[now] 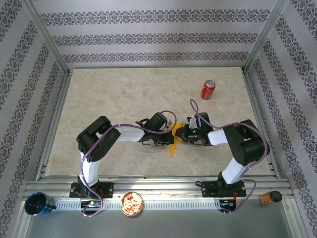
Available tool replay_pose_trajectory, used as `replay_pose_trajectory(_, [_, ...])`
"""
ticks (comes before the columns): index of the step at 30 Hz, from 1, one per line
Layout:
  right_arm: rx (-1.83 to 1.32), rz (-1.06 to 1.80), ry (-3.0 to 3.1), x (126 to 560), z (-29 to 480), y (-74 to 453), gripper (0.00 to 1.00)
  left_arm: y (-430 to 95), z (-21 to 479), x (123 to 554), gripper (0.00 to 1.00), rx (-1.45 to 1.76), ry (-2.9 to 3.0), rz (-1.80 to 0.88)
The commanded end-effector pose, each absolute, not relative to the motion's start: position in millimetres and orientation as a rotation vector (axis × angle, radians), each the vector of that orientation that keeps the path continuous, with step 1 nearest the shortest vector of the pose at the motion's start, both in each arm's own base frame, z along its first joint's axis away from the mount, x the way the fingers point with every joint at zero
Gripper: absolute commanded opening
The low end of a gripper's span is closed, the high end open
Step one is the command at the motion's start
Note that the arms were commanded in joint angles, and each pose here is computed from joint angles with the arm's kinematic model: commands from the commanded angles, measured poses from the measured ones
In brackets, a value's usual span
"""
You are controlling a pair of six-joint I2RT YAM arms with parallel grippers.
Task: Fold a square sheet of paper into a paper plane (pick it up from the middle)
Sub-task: Fold the wing for the fifth time at the center of the table.
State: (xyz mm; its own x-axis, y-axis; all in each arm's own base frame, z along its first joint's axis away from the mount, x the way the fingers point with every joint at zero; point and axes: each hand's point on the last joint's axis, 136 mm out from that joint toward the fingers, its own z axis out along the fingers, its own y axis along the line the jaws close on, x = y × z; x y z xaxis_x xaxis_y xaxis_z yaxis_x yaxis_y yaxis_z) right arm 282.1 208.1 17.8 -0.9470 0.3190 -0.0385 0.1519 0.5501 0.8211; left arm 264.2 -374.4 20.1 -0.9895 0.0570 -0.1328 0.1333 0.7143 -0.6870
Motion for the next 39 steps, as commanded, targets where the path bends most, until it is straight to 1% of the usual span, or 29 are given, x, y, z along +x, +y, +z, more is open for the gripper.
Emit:
replay_pose_trajectory(1, [0.474, 1.236, 2.704, 264.9, -1.0, 201.9, 0.11, -348.0, -18.4, 241.1, 0.0, 0.206, 2.974, -0.948])
replay_pose_trajectory(5, [0.391, 1.139, 2.703, 267.7, 23.9, 194.4, 0.13, -329.5, -31.4, 228.7, 0.0, 0.223, 3.02, -0.861])
replay_pose_trajectory(9, [0.353, 1.073, 2.667, 270.2, 41.7, 181.4, 0.15, -319.2, -38.1, 216.4, 0.0, 0.265, 3.05, -0.84])
replay_pose_trajectory(11, [0.337, 1.061, 2.659, 268.9, 43.2, 178.5, 0.12, -315.7, -38.9, 211.8, 0.0, 0.286, 3.055, -0.839])
replay_pose_trajectory(14, [0.286, 1.12, 2.652, 264.9, 43.8, 187.1, 0.05, -313.0, -37.5, 206.9, 0.0, 0.315, 3.057, -0.847])
replay_pose_trajectory(17, [0.215, 1.163, 2.666, 261.9, 43.6, 201.3, 0.01, -311.3, -35.0, 205.4, 0.0, 0.335, 3.055, -0.841])
replay_pose_trajectory(24, [0.139, 1.186, 2.704, 267.1, 37.1, 222.7, 0.01, -312.0, -30.2, 206.1, 0.0, 0.357, 3.049, -0.841])
replay_pose_trajectory(28, [0.185, 1.099, 2.731, 276.5, 21.1, 210.7, 0.01, -311.4, -30.9, 205.8, 0.0, 0.364, 3.055, -0.832])
replay_pose_trajectory(33, [0.273, 1.063, 2.754, 286.9, 2.5, 192.6, 0.01, -307.2, -35.6, 202.3, 0.0, 0.366, 3.078, -0.808])
replay_pose_trajectory(39, [0.335, 1.078, 2.732, 300.6, 1.6, 182.0, 0.03, -304.0, -40.9, 198.6, 0.0, 0.375, 3.1, -0.792])
